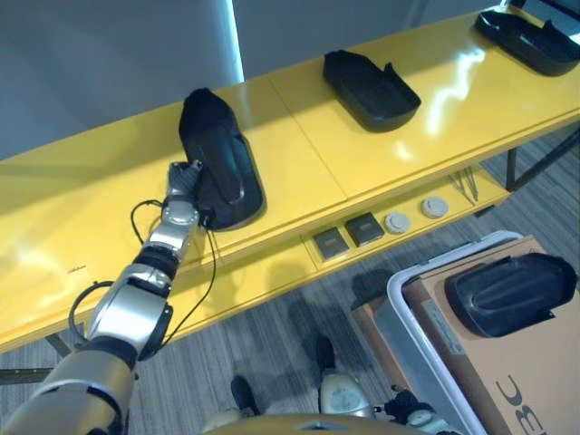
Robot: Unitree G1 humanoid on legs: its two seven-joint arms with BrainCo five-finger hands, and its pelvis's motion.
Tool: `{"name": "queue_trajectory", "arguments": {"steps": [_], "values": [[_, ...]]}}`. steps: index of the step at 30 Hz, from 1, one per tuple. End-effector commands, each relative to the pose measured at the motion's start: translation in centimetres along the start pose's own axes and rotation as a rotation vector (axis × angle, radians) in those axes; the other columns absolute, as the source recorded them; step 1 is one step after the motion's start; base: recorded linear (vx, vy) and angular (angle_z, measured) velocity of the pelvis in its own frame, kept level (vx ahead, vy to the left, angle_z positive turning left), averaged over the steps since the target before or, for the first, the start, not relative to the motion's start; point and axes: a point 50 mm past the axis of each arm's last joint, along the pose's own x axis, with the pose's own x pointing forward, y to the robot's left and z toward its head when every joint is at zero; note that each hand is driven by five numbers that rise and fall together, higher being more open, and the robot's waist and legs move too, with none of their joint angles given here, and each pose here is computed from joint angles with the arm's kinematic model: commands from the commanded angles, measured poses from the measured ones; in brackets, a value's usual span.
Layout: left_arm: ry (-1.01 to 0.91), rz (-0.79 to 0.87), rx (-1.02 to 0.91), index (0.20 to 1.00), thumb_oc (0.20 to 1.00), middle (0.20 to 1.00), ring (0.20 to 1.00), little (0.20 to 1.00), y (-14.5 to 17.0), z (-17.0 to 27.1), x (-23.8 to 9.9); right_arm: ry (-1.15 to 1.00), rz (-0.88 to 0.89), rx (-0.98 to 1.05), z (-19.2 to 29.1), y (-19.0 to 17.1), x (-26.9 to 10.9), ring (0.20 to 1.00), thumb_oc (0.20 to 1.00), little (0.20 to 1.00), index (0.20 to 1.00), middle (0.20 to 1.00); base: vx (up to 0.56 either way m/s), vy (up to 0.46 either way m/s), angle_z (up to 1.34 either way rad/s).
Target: Move parts from the plastic box to the shelf.
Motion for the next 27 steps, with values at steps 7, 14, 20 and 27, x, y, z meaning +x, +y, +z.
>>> {"name": "queue_trajectory", "arguments": {"steps": [7, 14, 20, 27], "values": [[-0.039, 0.077, -0.091, 1.000, 1.000, 1.000, 1.000, 1.000, 2.0, 4.8, 2.0, -0.041, 0.047, 0.034, 2.3, 1.1, 0.3, 1.000, 1.000, 1.000, 1.000, 1.000, 0.00, 0.000, 0.00], [-0.037, 0.030, -0.285, 1.000, 1.000, 1.000, 1.000, 1.000, 0.5, 5.3, 1.5, -0.014, 0.043, 0.064, 1.8, 0.7, 0.3, 1.000, 1.000, 1.000, 1.000, 1.000, 0.00, 0.000, 0.00], [-0.075, -0.014, -0.529, 1.000, 1.000, 1.000, 1.000, 1.000, -1.1, 5.7, 0.3, 0.004, 0.042, 0.061, 1.8, 0.5, 0.3, 1.000, 1.000, 1.000, 1.000, 1.000, 0.02, -0.003, 0.03], [-0.178, -0.109, -0.649, 1.000, 1.000, 1.000, 1.000, 1.000, -1.5, 5.4, -2.0, 0.022, 0.041, 0.055, 1.6, 0.1, 0.4, 1.000, 1.000, 1.000, 1.000, 1.000, 0.02, -0.008, 0.08]]}}
